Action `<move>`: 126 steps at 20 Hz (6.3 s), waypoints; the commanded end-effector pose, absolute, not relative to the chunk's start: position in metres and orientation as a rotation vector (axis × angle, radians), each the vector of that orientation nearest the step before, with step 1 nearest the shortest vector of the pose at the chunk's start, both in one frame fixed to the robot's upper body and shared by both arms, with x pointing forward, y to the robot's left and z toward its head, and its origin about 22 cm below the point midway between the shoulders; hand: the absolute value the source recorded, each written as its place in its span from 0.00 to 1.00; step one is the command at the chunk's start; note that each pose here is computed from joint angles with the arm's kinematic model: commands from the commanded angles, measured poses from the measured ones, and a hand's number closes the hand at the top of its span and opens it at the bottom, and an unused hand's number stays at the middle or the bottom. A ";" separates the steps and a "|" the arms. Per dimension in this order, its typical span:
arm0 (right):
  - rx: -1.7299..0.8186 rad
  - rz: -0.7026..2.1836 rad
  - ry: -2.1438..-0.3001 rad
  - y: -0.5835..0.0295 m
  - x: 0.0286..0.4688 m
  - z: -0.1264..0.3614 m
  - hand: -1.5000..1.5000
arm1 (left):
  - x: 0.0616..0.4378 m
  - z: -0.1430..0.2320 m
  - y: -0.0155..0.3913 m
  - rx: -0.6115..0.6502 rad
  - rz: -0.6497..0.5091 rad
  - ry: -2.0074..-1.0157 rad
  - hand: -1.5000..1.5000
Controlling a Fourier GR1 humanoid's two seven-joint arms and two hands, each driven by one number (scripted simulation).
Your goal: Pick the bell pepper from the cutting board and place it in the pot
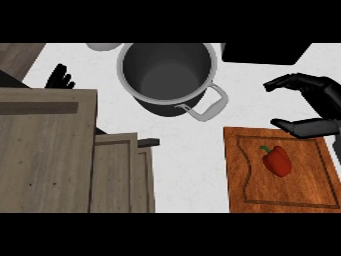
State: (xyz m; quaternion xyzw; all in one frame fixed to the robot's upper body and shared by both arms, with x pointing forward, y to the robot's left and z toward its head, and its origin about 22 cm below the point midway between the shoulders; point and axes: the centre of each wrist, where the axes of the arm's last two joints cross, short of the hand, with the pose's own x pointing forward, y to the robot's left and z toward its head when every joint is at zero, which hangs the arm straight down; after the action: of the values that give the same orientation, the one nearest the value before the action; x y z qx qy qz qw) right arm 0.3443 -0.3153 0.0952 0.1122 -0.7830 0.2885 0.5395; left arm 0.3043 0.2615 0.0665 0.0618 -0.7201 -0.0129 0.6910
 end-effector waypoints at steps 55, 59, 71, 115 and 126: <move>0.006 2.010 -1.304 -0.302 0.347 0.011 0.00 | 0.299 0.096 0.282 0.205 0.066 -1.613 0.50; -0.014 2.018 -1.282 -0.293 0.345 0.002 0.00 | 0.277 0.083 0.259 0.188 0.063 -1.626 0.50; 0.059 2.174 -1.379 -0.282 0.345 -0.005 1.00 | 0.291 0.072 0.291 0.190 0.082 -1.616 0.50; -0.431 0.750 -1.952 0.028 0.268 0.172 1.00 | 0.277 0.090 0.287 0.169 0.040 -1.626 0.50; -0.813 0.836 -1.948 -0.012 0.360 0.123 1.00 | 0.284 0.085 0.278 0.171 0.050 -1.617 0.50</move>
State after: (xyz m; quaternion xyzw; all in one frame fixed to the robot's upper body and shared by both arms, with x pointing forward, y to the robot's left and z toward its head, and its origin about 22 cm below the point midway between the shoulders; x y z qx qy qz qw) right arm 0.3282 0.0090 0.1303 -0.2260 -0.7921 0.3116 0.4737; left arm 0.2868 0.2761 0.0897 0.0803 -0.7236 0.0208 0.6852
